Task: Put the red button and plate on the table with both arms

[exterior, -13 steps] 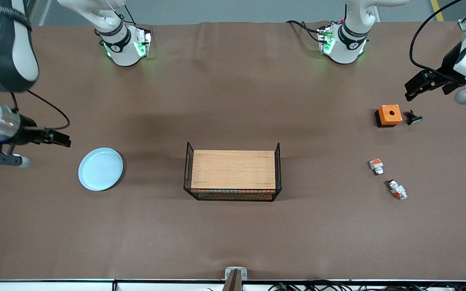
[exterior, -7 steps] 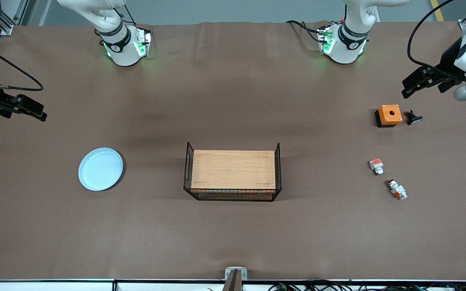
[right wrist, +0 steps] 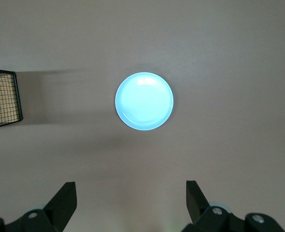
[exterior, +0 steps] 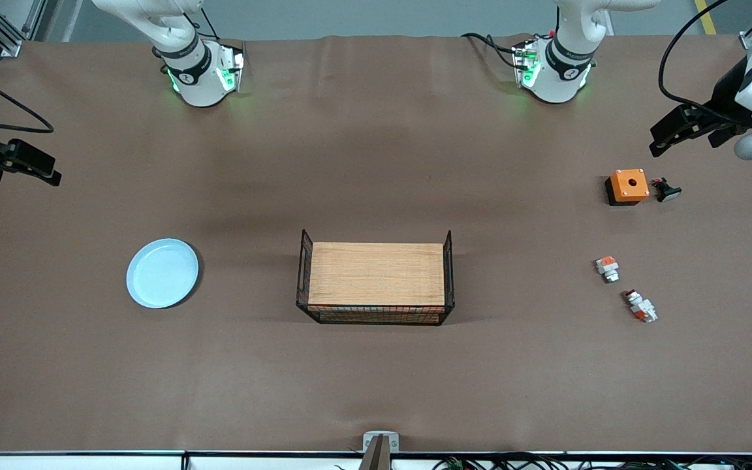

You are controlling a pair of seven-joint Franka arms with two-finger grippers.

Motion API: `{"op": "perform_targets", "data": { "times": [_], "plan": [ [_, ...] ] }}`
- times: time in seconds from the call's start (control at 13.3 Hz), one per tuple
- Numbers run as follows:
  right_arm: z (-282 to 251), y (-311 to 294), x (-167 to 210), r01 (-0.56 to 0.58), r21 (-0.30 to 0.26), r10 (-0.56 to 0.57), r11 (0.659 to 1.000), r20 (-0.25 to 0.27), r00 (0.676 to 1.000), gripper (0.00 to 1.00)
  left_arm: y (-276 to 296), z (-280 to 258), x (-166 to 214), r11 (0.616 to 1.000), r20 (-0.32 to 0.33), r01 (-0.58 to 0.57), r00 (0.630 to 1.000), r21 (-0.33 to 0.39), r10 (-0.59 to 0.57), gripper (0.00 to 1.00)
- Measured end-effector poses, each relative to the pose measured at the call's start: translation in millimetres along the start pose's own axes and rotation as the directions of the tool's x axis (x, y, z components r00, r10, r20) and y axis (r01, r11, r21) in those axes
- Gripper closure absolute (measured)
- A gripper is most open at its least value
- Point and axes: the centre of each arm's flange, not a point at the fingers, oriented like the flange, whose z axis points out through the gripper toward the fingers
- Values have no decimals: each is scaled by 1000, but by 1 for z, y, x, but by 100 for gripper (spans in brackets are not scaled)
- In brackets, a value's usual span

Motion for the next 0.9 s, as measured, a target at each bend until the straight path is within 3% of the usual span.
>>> {"op": "perform_targets", "data": {
  "times": [0.38,0.9],
  "plan": [
    [-17,11,-21,-16,21,17,1000,-16,1000,0,-1,1,2,1000,-1,3,1000,0,-3,0],
    [-17,9,-21,-14,21,14,1000,-20,1000,0,-5,2,5,1000,-6,11,1000,-3,-11,0]
  ]
}}
